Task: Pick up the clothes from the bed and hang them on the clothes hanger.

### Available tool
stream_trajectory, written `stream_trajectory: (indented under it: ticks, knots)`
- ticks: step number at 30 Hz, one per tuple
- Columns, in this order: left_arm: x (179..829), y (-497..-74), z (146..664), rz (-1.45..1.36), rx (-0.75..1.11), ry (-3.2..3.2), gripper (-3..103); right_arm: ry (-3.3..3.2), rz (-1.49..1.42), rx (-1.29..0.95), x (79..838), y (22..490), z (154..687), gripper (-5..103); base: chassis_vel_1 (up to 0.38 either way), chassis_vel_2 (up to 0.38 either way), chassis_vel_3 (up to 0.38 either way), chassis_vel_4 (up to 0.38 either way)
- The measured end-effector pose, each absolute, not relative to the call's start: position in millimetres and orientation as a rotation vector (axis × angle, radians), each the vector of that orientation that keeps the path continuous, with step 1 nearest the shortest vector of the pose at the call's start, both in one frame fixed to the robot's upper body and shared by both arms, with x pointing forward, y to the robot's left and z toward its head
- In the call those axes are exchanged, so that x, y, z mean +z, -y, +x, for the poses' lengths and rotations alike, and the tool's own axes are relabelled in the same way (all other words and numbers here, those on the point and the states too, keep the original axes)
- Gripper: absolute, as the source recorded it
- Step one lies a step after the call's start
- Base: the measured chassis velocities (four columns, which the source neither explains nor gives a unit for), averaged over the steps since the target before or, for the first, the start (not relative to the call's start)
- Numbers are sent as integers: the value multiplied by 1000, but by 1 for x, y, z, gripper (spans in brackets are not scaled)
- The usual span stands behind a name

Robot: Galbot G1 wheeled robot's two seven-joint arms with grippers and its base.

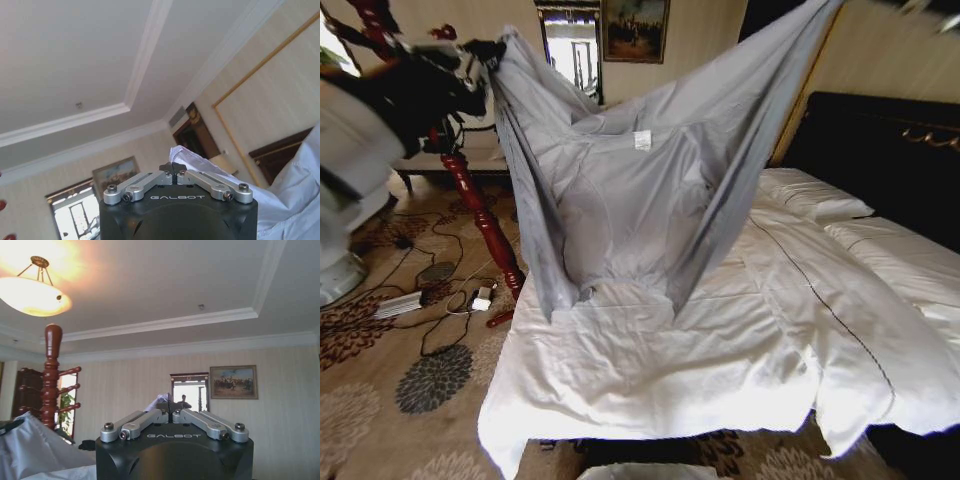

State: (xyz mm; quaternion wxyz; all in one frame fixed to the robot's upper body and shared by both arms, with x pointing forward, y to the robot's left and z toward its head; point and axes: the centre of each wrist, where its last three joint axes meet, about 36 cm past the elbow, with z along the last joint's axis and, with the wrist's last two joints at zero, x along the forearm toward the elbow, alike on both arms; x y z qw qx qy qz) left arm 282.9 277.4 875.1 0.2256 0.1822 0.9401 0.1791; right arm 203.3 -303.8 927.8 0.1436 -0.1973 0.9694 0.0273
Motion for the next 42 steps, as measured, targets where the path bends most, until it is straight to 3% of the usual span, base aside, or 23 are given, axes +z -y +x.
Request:
stream_trajectory:
  ticks: [5,12,18,20,26,31,36,42]
  knots:
    - [893,-279,244,512,451,-2537,0,-2755,-582,71,944,300,161,0,0,0,0,0]
    - [894,-273,228,540,449,-2549,0,-2810,-588,72,929,291,166,0,0,0,0,0]
    - [831,-249,279,469,528,-2726,0,-2936,-525,90,878,276,216,0,0,0,0,0]
    - [779,-245,310,436,609,-2857,0,-3041,-443,76,843,278,259,0,0,0,0,0]
    - [697,-243,339,467,690,-3045,0,-3219,-420,0,763,280,308,0,0,0,0,0]
    - [663,-242,377,401,643,-3112,0,-3328,-447,88,715,281,343,0,0,0,0,0]
    - [649,-236,417,348,582,-3164,0,-3300,-378,29,697,292,380,0,0,0,0,0]
    - [627,-242,447,292,623,-3208,0,-3304,-368,67,673,290,415,0,0,0,0,0]
